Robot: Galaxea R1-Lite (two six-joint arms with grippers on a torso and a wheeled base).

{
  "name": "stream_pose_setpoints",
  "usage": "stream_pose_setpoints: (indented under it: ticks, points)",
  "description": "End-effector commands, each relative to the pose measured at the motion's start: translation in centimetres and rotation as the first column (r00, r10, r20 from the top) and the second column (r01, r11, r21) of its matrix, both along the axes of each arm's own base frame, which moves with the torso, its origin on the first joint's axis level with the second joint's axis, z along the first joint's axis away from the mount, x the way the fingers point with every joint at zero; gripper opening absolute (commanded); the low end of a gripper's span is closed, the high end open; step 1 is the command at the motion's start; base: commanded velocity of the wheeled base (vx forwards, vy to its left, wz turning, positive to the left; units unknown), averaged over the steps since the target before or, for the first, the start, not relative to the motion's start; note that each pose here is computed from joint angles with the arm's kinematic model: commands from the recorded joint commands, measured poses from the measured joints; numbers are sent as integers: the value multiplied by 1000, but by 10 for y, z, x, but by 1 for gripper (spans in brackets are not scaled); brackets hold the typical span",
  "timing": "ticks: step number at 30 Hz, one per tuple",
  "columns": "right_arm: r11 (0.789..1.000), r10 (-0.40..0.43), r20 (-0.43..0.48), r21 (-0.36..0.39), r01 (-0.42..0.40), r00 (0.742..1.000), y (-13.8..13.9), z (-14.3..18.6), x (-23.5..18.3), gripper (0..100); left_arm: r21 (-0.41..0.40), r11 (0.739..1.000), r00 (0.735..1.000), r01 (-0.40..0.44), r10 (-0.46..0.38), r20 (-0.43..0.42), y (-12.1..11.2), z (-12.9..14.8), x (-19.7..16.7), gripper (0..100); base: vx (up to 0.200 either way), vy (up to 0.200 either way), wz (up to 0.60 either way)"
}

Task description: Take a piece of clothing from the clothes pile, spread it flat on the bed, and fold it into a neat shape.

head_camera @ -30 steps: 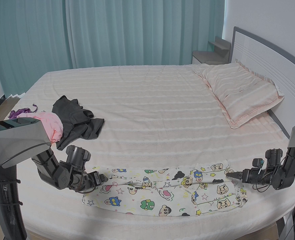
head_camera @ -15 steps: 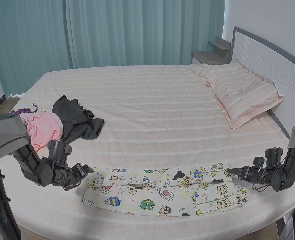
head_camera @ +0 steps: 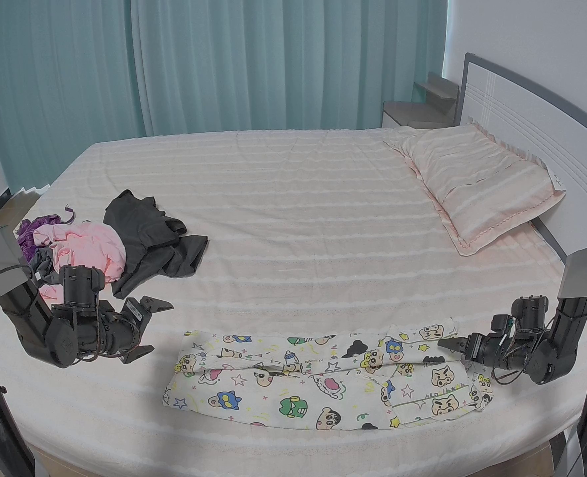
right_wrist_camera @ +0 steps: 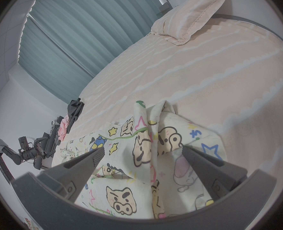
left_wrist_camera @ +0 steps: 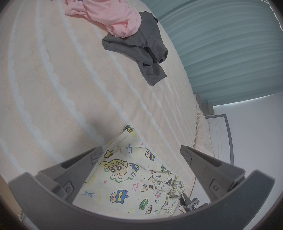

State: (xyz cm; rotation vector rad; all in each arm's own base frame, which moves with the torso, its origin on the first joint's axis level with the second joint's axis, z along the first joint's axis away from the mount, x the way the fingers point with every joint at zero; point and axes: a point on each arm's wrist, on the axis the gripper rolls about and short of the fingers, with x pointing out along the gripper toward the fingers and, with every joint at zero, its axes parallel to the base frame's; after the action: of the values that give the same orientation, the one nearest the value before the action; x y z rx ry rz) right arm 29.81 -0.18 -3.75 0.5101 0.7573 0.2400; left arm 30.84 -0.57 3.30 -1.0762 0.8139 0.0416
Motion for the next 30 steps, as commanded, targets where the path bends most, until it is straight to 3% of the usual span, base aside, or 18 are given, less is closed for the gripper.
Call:
stream_pose_setpoints:
  ticks: [1, 2, 26, 27, 30]
  points:
    - [1000, 11, -9, -7, -11, 1000, 6, -8, 5, 100, -3, 1000, 1000, -6, 6, -5, 2, -2, -7, 100, 0, 0, 0]
    - [1000, 9, -11, -10, -10, 1000, 6, -9, 5, 0, -3, 1000, 1000, -6, 6, -3, 2, -2, -8, 100, 0, 0, 0]
    - [997, -78, -40, -28, 77, 996, -14, 2, -17, 0, 7, 1000, 1000, 4, -4, -12, -1, -5, -8, 100, 0, 0, 0]
    - [997, -78, -43, -28, 77, 996, -14, 1, -18, 100, 8, 1000, 1000, 4, -4, -13, -1, -5, -8, 100, 0, 0, 0]
    - [996, -84, -34, -28, 83, 996, -15, 2, -16, 100, 9, 1000, 1000, 3, -3, -13, -1, -5, -8, 100, 0, 0, 0]
